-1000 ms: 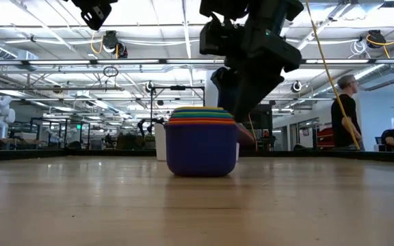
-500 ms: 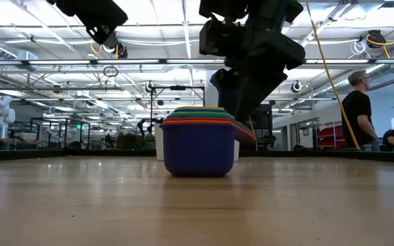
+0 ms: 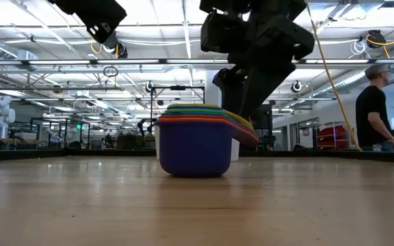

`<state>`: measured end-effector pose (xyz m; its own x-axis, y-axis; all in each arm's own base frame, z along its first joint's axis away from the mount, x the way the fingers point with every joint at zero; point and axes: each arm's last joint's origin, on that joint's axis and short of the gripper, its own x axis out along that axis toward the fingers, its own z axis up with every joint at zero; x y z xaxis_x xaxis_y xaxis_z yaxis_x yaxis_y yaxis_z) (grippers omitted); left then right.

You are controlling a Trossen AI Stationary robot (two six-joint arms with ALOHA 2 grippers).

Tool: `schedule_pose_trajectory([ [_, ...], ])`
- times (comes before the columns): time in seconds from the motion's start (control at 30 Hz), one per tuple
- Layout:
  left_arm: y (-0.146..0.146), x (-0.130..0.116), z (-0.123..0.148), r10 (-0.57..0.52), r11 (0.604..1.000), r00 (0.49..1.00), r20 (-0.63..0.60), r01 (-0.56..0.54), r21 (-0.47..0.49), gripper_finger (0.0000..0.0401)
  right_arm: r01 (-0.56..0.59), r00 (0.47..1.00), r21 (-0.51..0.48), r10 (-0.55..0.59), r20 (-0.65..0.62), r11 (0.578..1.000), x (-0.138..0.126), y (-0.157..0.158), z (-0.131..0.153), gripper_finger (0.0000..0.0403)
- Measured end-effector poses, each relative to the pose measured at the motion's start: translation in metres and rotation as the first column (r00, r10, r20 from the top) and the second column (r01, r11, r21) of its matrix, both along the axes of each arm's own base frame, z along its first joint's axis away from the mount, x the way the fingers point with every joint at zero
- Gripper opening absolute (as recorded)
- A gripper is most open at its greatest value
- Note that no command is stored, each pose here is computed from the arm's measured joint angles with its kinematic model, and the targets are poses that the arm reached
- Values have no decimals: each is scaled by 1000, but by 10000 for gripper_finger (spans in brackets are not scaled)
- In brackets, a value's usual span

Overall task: Nest measuring cups in basket
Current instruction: Put the stack of measuring cups into the white bin

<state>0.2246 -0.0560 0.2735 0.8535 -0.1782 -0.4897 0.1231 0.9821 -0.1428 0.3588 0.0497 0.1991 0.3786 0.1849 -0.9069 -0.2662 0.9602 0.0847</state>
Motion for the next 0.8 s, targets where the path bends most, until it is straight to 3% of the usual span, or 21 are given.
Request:
schedule_pose_trajectory([
  [0.27,0,0,0,0,1000,1000,1,0,1,24,-11,1000,6,11,22,1000,-6,18,10,300],
  [0.37,0,0,0,0,1000,1000,4,0,0,24,36,999,-20,-35,37,999,-7,16,14,300],
  [0.57,0,0,1,2,1000,1000,6,-2,-1,24,117,993,26,-118,22,993,-5,4,14,302],
  [0.8,0,0,1,4,1000,1000,6,-4,-6,24,137,989,81,-141,44,987,-1,4,16,353],
])
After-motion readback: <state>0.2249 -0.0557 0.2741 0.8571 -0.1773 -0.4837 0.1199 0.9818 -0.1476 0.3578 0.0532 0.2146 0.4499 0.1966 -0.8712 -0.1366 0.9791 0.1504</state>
